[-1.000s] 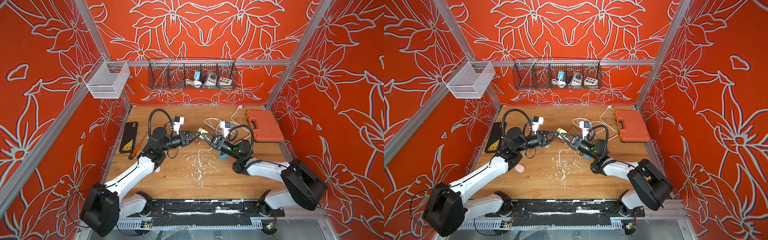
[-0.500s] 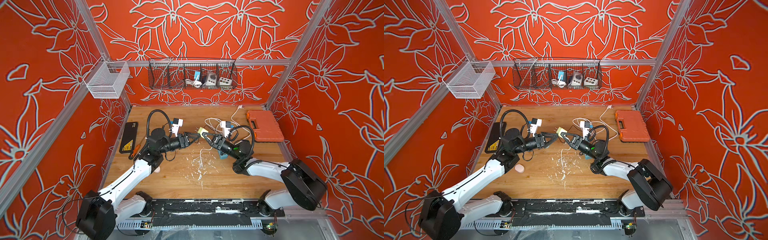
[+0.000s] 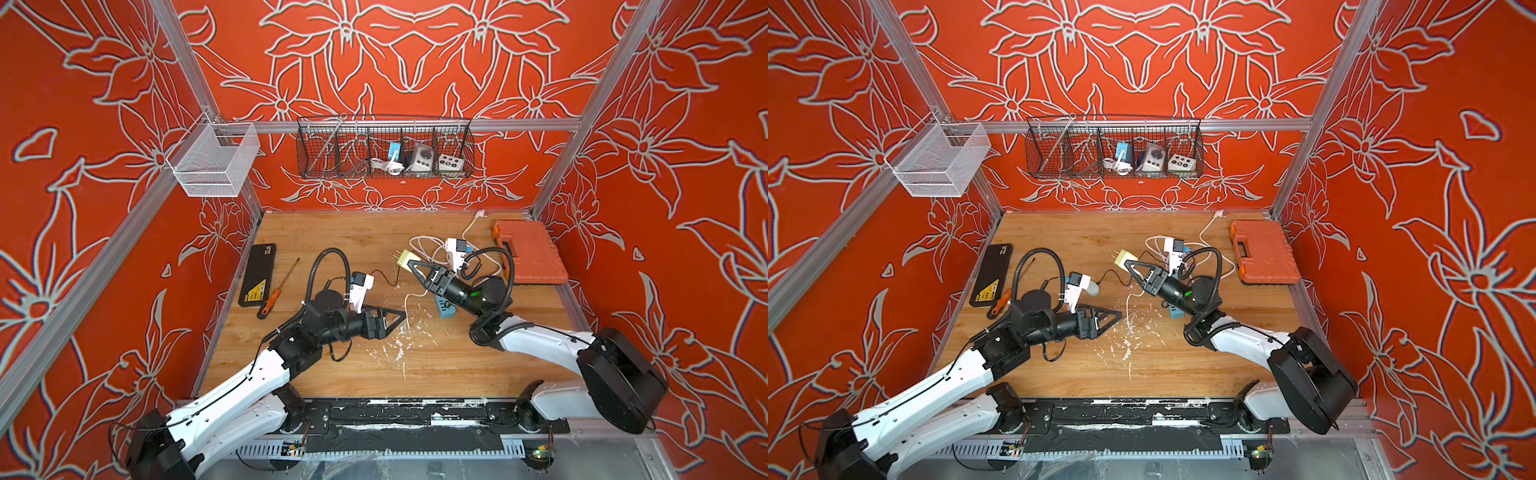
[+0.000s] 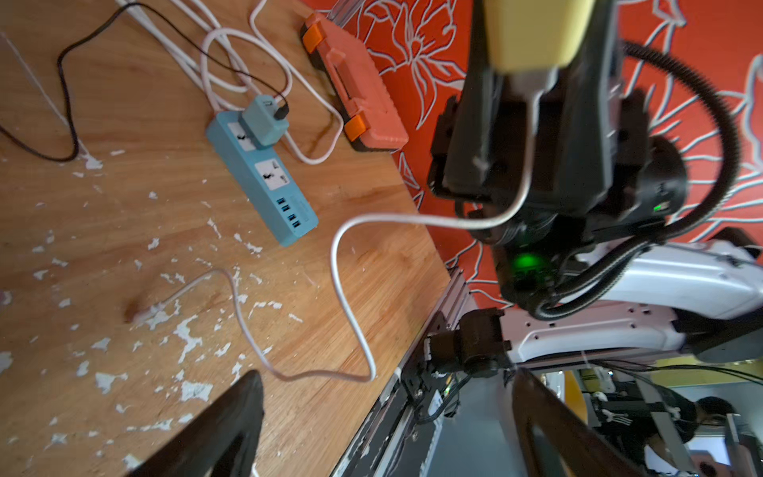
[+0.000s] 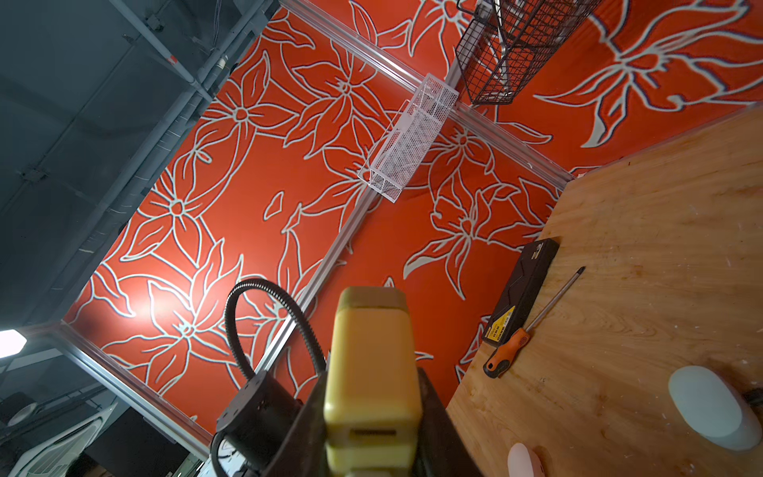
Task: Charge the bluetooth headset
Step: Adjust the charging cable at the plug.
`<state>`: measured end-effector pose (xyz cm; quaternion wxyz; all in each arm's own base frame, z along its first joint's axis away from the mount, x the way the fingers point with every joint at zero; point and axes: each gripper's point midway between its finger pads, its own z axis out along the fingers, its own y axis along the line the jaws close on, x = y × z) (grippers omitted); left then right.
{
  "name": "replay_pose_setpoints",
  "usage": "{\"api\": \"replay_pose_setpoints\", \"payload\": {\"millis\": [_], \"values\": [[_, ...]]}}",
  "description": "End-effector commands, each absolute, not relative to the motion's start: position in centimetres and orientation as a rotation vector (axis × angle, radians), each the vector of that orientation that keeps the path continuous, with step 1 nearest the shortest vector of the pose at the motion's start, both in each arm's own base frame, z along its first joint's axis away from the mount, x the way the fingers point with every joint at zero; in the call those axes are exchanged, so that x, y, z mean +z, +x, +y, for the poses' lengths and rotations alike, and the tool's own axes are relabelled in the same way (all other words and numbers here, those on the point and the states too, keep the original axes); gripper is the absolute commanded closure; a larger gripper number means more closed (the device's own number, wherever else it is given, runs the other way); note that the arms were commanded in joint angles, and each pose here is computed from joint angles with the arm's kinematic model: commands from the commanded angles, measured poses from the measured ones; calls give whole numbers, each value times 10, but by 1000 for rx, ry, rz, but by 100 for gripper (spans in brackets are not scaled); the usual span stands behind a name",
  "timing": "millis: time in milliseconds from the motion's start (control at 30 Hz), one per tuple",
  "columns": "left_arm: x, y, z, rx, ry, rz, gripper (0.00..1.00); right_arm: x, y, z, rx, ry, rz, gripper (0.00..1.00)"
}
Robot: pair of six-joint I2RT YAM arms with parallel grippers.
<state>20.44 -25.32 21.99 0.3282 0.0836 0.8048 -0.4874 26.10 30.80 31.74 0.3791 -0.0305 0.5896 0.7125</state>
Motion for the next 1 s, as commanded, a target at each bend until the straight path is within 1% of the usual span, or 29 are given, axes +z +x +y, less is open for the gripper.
{"api": "replay_pose_setpoints", "payload": {"millis": [0, 100, 233, 300, 367, 400, 467, 567, 667, 733, 767, 833, 967], "values": [[196, 213, -254, -1089, 230, 2124, 8, 344, 262, 302, 1806, -86, 1421, 88], [187, 212, -267, -1007, 274, 2127, 8, 347, 262, 301, 1799, -85, 1417, 88], [171, 222, -276, -829, 267, 2116, 8, 351, 262, 299, 1797, -77, 1404, 88], [168, 231, -277, -773, 247, 2107, 11, 351, 261, 297, 1799, -70, 1403, 87], [164, 238, -278, -723, 235, 2108, 17, 352, 261, 296, 1798, -63, 1398, 87], [163, 241, -278, -711, 235, 2104, 20, 352, 260, 295, 1797, -61, 1399, 87], [164, 244, -279, -686, 249, 2090, 33, 352, 259, 292, 1789, -51, 1401, 87], [168, 249, -277, -646, 258, 2069, 48, 350, 258, 288, 1773, -38, 1408, 87], [176, 249, -277, -637, 291, 2041, 76, 347, 256, 285, 1759, -26, 1423, 86], [180, 249, -274, -608, 311, 2042, 90, 344, 256, 282, 1737, -19, 1442, 86], [181, 249, -273, -591, 322, 2041, 93, 342, 256, 281, 1724, -15, 1453, 86], [185, 248, -269, -570, 331, 2038, 96, 334, 260, 278, 1685, 3, 1507, 86], [191, 243, -264, -546, 371, 2056, 99, 308, 267, 263, 1527, 53, 1674, 86]]}}
